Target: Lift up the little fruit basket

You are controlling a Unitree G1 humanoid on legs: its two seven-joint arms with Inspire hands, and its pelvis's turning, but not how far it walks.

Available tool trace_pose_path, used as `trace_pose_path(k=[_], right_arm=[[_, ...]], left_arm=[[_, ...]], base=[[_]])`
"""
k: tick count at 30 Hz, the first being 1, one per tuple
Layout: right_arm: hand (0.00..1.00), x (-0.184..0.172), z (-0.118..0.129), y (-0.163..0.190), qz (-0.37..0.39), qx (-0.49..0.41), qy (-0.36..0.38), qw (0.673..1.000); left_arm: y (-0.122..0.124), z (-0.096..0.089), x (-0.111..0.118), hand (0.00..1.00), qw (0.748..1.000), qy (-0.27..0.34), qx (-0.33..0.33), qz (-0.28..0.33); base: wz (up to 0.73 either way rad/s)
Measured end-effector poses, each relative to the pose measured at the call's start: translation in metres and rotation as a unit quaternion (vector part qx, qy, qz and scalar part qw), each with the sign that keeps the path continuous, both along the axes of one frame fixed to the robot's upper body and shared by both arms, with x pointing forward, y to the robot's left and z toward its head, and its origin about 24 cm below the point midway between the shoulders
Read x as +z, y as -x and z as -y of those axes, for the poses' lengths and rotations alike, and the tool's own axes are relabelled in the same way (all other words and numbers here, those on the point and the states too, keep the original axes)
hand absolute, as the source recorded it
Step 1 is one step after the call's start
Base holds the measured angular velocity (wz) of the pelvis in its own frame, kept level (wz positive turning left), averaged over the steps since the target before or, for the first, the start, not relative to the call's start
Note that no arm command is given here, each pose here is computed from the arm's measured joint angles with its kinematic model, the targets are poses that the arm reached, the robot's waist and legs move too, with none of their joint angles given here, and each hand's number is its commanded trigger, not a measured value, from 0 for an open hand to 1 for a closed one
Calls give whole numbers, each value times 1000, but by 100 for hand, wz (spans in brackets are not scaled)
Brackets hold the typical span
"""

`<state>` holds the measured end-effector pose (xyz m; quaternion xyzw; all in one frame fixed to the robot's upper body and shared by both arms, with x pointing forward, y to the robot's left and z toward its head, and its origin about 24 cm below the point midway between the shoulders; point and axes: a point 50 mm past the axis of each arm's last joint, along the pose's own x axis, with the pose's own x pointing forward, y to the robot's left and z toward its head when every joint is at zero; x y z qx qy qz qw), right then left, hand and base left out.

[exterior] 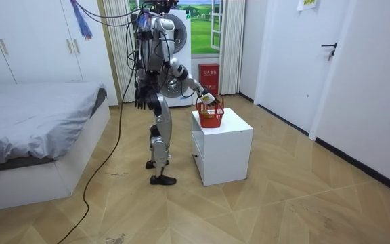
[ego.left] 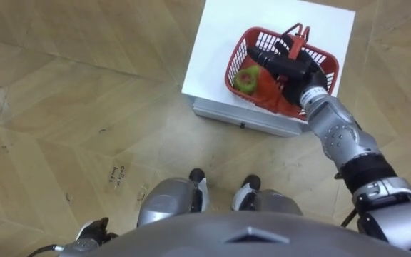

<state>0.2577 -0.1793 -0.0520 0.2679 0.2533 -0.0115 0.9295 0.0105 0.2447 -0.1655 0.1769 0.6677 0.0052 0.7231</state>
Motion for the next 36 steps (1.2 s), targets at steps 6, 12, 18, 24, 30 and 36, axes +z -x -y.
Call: trace_pose_path(k=[6, 12, 18, 24, 30, 36], right_arm=[[0, -7, 10, 11, -15, 3, 24, 1000], [0, -8, 20, 15, -19, 4, 42, 999], [0, -1, 19, 16, 0, 14, 49, 999], [0, 3, 22, 19, 9, 10, 51, 999], [0, 3, 22, 30, 12, 18, 60, 998], [0, 4, 23, 31, 16, 17, 62, 998]], left_arm=[[-2, -1, 1, 0, 1000, 0, 0, 4], [-4, -1, 1, 0, 1000, 2, 0, 7], [-3, -3, 1, 0, 1000, 4, -1, 4], [-3, -6, 2, 0, 1000, 1, 2, 5], [-3, -10, 3, 0, 1000, -14, 7, 8], [-3, -12, 4, 0, 1000, -20, 15, 10]], base=[[-4], [-10], [-10], [0], [-1], [-1]])
